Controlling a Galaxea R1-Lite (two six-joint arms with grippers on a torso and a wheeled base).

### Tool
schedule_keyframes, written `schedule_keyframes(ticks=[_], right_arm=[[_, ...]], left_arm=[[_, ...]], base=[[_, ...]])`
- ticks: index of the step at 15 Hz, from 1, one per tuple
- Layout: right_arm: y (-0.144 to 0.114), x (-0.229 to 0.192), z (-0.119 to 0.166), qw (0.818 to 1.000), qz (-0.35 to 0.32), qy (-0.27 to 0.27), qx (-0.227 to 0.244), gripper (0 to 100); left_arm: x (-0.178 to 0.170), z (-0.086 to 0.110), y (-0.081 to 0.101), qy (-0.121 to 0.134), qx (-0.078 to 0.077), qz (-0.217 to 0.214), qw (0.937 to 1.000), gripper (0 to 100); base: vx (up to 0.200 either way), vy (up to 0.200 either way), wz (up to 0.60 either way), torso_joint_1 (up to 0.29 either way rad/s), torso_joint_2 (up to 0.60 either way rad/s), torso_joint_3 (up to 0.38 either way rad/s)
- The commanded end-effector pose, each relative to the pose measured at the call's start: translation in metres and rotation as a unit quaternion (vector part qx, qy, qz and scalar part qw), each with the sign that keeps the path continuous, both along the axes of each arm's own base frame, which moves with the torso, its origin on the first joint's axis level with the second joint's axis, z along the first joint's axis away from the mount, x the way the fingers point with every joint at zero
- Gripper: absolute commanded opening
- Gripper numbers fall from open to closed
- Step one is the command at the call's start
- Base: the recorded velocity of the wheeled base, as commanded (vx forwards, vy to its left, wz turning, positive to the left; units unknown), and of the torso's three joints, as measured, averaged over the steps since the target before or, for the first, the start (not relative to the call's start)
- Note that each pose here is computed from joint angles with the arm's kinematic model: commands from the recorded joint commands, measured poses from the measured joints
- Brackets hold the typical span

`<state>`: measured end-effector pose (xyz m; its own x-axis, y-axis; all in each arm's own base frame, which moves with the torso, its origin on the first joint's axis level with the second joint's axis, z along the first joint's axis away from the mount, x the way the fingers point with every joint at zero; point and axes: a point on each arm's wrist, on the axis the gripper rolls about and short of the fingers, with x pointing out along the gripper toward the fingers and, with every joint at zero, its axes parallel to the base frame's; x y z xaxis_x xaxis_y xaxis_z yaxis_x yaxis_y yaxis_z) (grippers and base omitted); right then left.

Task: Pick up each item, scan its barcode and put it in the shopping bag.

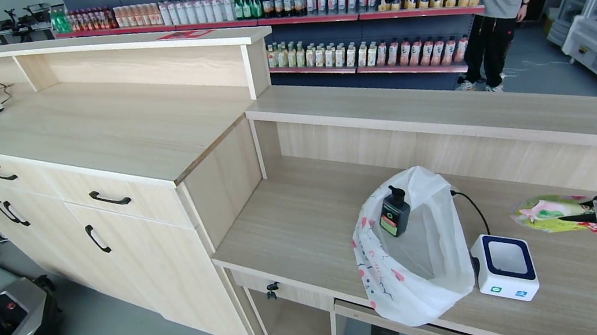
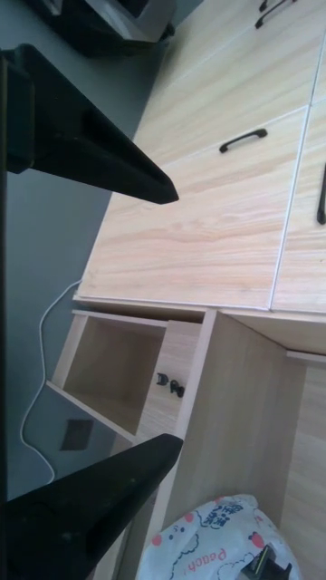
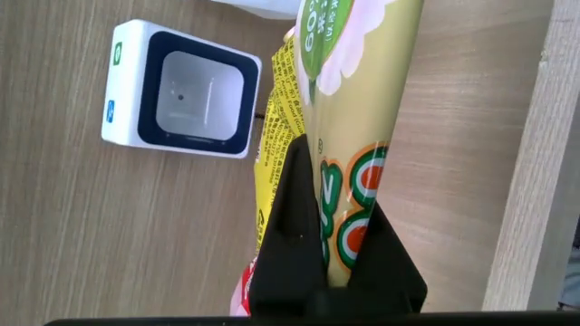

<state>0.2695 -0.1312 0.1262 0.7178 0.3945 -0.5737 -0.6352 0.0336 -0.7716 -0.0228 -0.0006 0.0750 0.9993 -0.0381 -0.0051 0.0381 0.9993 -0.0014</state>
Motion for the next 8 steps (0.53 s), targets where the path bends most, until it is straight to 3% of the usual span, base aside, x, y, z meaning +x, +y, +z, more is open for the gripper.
schedule_keyframes(ticks=[1, 8], right_arm=[[-0.001, 0.002, -0.009, 1.000, 0.003, 0.011, 0.005, 0], [-0.001, 0.008, -0.022, 0.999, 0.025, 0.016, 0.019, 0]], left_arm=[[0.000, 0.000, 0.000, 0.001, 0.000, 0.000, 1.0000, 100], [0.000, 0.000, 0.000, 0.001, 0.000, 0.001, 1.0000, 100]], base=[[0.000, 0.000, 0.00, 0.000, 0.00, 0.000], [0.000, 0.000, 0.00, 0.000, 0.00, 0.000]])
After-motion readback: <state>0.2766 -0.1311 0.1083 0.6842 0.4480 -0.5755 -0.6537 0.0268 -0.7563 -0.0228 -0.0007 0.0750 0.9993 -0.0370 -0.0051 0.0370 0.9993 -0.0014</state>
